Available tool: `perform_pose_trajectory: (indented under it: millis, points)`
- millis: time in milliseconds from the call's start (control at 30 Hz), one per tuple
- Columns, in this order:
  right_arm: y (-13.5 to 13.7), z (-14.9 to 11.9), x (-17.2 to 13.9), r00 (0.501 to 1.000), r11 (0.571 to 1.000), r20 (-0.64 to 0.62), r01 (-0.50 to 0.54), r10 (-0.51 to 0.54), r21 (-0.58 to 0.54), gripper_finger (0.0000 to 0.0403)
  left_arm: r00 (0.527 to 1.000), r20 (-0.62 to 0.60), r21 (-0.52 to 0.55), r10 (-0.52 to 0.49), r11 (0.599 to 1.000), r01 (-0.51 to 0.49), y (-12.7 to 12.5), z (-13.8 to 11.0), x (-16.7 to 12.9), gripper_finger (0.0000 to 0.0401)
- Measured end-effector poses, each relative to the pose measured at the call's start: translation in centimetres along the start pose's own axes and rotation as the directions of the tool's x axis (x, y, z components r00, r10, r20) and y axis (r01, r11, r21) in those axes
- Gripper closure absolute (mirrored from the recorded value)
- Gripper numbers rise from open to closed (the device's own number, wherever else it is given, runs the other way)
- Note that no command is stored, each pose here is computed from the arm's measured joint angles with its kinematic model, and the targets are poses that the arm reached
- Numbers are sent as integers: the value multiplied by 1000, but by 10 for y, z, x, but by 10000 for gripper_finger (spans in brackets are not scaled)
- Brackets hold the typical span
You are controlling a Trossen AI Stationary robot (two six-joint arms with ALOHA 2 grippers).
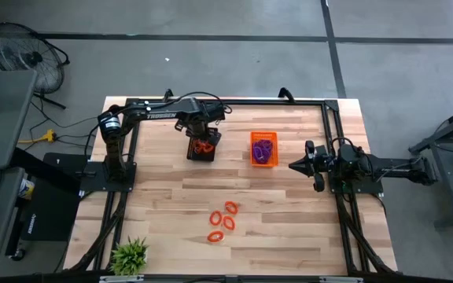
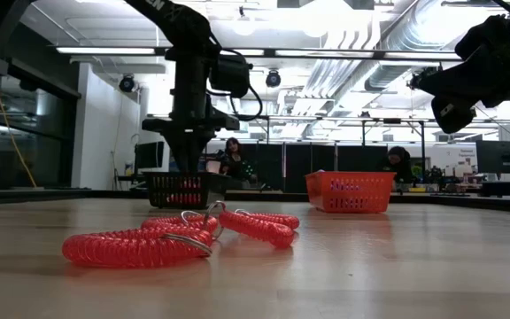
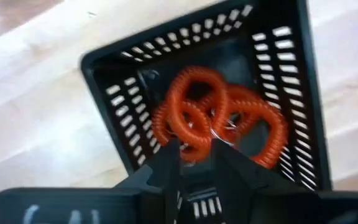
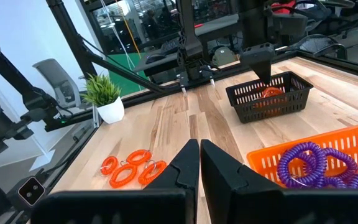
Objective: Sort spring keychains into baskets
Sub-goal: Put the orange spring keychain into the black basket
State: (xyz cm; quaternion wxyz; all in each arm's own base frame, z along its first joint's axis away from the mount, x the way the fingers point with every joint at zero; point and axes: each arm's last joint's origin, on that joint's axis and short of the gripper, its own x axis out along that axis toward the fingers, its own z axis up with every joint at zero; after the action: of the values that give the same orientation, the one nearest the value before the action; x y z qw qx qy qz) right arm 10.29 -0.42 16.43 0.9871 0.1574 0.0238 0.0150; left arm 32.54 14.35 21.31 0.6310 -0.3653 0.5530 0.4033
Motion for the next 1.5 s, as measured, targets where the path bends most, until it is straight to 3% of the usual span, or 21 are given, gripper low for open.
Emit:
perform_pose_trajectory:
  millis: [300,700,933,1033,1133,1300,1400,1500]
  points:
    - [0,0,0,1000,1000,0,0,0,0,392,997,-42,127,-64,989,68,-14,-14,-5,299]
    - [0,0,0,1000,1000,0,0,0,0,392,984,-12,218,-175,960,173,-64,-86,-39,298]
    - [0,0,0,1000,1000,0,0,0,0,392,943,19,71,-332,941,330,-103,-129,-45,298]
    - [0,0,0,1000,1000,0,0,0,0,392,905,50,-21,-422,906,424,-119,-138,-46,298]
    - [0,0,0,1000,1000,0,0,0,0,392,856,72,-46,-512,855,516,-130,-145,-53,298]
    - [0,0,0,1000,1000,0,0,0,0,392,871,48,-92,-489,866,492,-138,-156,-40,298]
    - [0,0,0,1000,1000,-1,0,0,0,392,847,52,-102,-530,841,532,-146,-158,-40,298]
    - [0,0,0,1000,1000,-5,2,-2,0,392,876,10,-61,-482,874,482,-147,-167,-27,299]
